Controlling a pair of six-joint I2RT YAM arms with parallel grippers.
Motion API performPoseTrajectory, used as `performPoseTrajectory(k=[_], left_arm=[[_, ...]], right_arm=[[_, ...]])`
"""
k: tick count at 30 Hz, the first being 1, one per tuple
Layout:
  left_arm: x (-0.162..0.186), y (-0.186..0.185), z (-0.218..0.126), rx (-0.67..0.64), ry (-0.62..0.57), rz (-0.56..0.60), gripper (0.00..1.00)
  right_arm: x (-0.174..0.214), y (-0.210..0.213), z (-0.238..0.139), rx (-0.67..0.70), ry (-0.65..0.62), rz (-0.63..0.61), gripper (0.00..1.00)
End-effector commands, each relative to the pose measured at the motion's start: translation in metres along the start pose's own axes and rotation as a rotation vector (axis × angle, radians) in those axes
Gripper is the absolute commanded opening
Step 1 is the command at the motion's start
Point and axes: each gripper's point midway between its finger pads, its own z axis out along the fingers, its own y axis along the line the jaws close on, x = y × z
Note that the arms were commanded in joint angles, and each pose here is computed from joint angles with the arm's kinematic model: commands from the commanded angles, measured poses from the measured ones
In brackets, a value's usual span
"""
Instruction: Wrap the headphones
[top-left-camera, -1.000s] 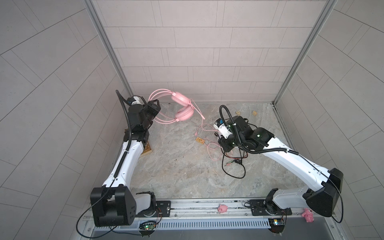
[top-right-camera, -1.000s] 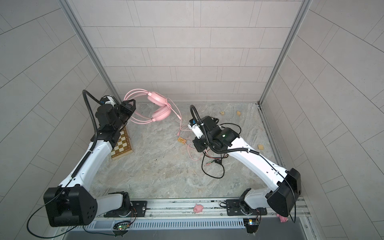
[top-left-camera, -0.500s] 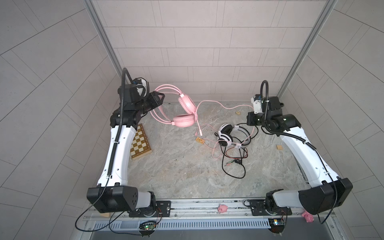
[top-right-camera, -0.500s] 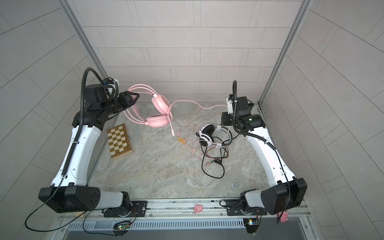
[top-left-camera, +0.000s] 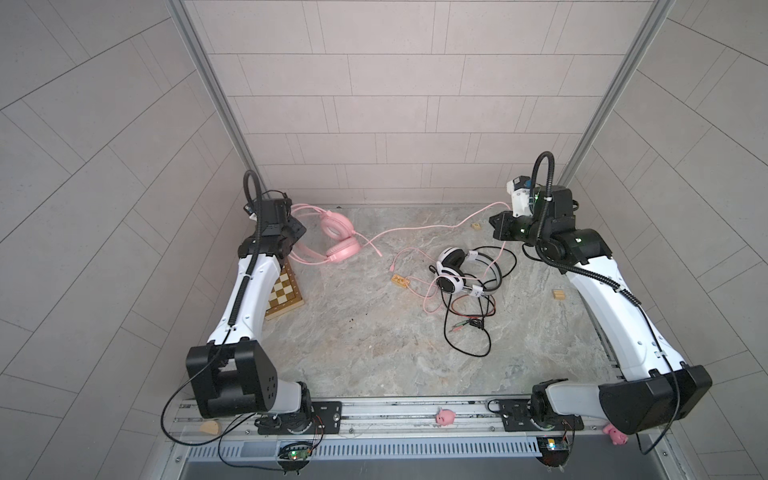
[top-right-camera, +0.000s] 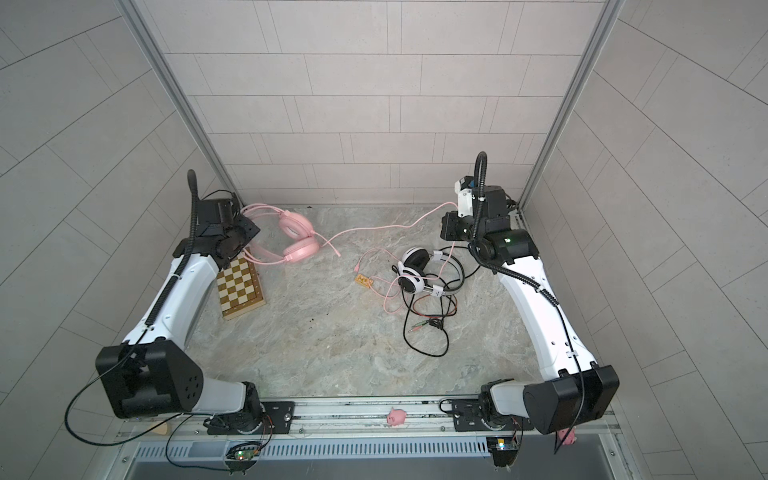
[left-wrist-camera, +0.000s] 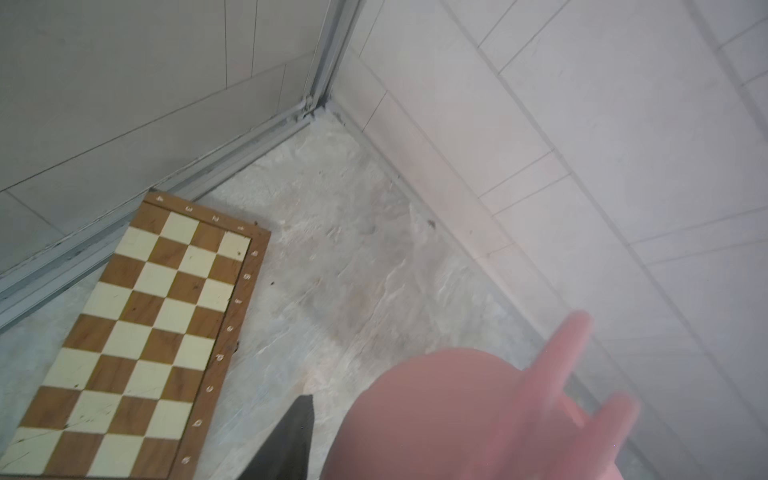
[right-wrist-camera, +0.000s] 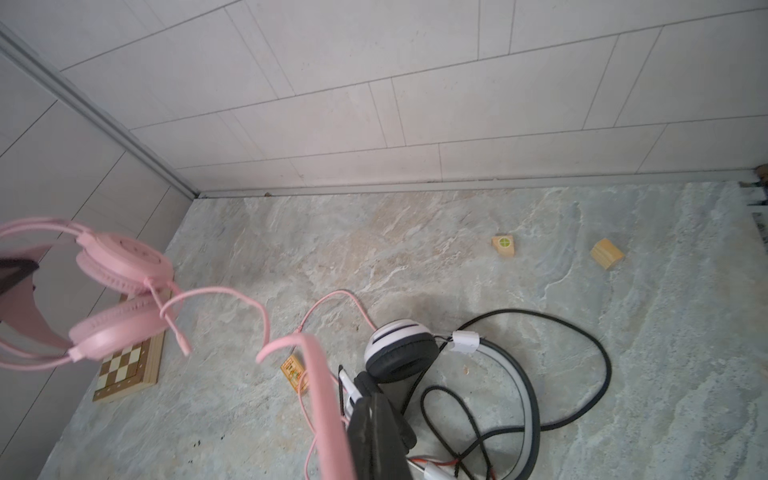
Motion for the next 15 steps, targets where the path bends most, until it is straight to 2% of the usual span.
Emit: performPoseTrajectory(k=[1, 4, 7, 10, 13, 15], left_arm=[[-0.071, -0.052, -0.022, 0.223, -0.242, -0.266, 0.00], [-0.074, -0.078, -0.012, 0.363, -0.191, -0.382, 0.00], [-0.070, -0.111, -0.004, 0.476, -0.044, -0.420, 0.00], [-0.069, -0.119, -0.004, 0.482, 0.028, -0.440, 0.00], [-0.073, -0.117, -0.008, 0.483, 0.015, -0.508, 0.00], [-0.077, -0.120, -0.012, 0.500, 0.008, -0.550, 0.00]], right_arm=[[0.005, 0.008, -0.021, -0.034, -0.043, 0.033, 0.00], [0.032, 0.005, -0.014, -0.037, 0.015, 0.043, 0.00], [0.062, -0.008, -0.003, 0.004, 0.107, 0.019, 0.00], [0.079, -0.021, 0.003, 0.056, 0.157, -0.007, 0.00], [0.092, -0.018, 0.015, 0.043, 0.203, -0.024, 0.00], [0.100, -0.004, 0.025, 0.034, 0.234, -0.081, 0.00]])
